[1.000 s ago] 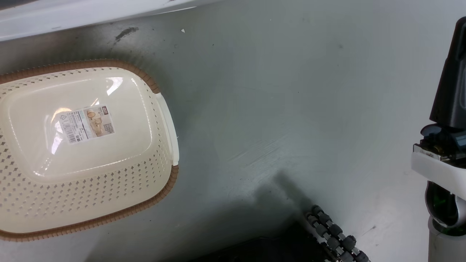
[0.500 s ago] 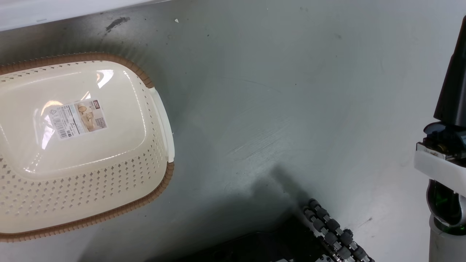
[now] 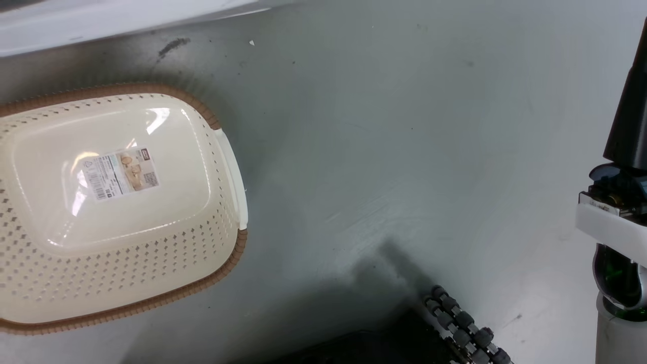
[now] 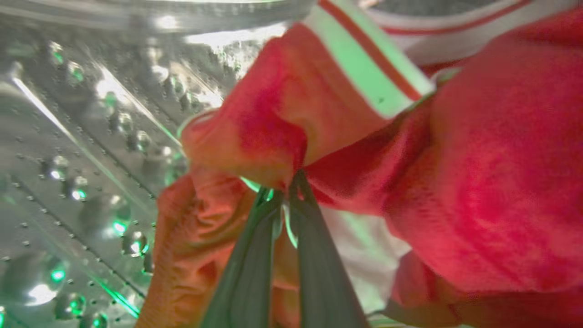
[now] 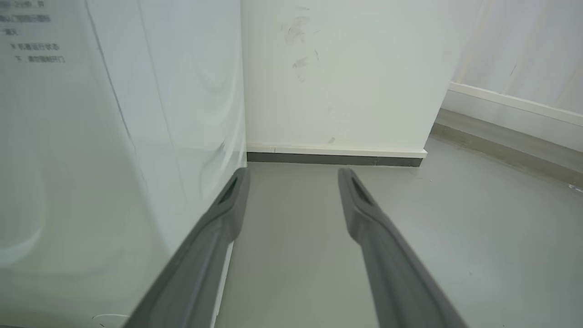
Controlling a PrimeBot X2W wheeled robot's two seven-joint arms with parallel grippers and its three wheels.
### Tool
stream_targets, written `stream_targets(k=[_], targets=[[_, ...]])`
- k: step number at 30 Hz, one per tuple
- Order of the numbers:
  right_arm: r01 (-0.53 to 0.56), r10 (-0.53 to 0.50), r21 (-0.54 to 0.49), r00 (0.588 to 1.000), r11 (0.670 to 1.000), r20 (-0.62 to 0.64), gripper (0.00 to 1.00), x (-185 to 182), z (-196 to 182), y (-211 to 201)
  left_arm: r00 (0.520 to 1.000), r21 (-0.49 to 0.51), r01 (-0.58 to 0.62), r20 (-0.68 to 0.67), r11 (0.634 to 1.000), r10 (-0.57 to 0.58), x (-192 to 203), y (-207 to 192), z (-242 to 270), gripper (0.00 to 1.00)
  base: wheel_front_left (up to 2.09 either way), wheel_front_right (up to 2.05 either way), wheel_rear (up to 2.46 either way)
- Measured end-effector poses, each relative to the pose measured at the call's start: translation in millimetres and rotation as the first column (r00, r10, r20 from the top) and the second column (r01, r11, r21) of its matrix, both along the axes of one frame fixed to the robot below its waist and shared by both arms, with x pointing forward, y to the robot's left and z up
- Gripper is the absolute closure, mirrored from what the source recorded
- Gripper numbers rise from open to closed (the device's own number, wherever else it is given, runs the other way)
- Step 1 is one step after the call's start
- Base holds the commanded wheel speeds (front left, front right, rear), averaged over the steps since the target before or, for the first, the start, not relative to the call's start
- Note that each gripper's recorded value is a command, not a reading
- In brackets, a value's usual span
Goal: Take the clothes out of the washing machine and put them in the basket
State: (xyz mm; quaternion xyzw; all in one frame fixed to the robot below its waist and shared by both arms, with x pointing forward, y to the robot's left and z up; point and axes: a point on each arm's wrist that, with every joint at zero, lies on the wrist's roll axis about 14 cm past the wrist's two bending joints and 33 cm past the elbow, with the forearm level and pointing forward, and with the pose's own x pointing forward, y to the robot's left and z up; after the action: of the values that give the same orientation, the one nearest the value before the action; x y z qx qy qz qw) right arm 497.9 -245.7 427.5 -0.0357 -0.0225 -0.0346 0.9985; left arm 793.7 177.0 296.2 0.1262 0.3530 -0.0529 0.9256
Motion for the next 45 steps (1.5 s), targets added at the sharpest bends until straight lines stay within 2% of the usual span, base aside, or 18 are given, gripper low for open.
stream_targets(k=[7, 19, 33, 45], targets=[[-0.019, 0.019, -0.003, 0.998, 1.0, 0.058, 0.0, -1, 27, 7, 0.991, -0.055, 0.059, 0.12, 0.997, -0.052, -13, -18, 27, 1.0, 0.0, 0.0, 0.0], [-0.046, 0.045, -0.001, 0.991, 0.999, 0.13, 0.0, -19, 71, 21, 0.958, -0.139, 0.168, 0.255, 0.976, -0.128, -78, -45, 63, 1.0, 0.0, 0.0, 0.0], [-0.093, 0.094, -0.019, 0.977, 0.996, 0.189, 0.0, -64, 117, 44, 0.904, -0.202, 0.279, 0.386, 0.939, -0.186, -196, -49, 112, 1.0, 0.0, 0.0, 0.0], [-0.14, 0.141, -0.019, 0.962, 0.99, 0.233, 0.0, -115, 143, 63, 0.917, -0.288, 0.255, 0.374, 0.923, -0.136, -333, -46, 115, 1.0, 0.0, 0.0, 0.0]])
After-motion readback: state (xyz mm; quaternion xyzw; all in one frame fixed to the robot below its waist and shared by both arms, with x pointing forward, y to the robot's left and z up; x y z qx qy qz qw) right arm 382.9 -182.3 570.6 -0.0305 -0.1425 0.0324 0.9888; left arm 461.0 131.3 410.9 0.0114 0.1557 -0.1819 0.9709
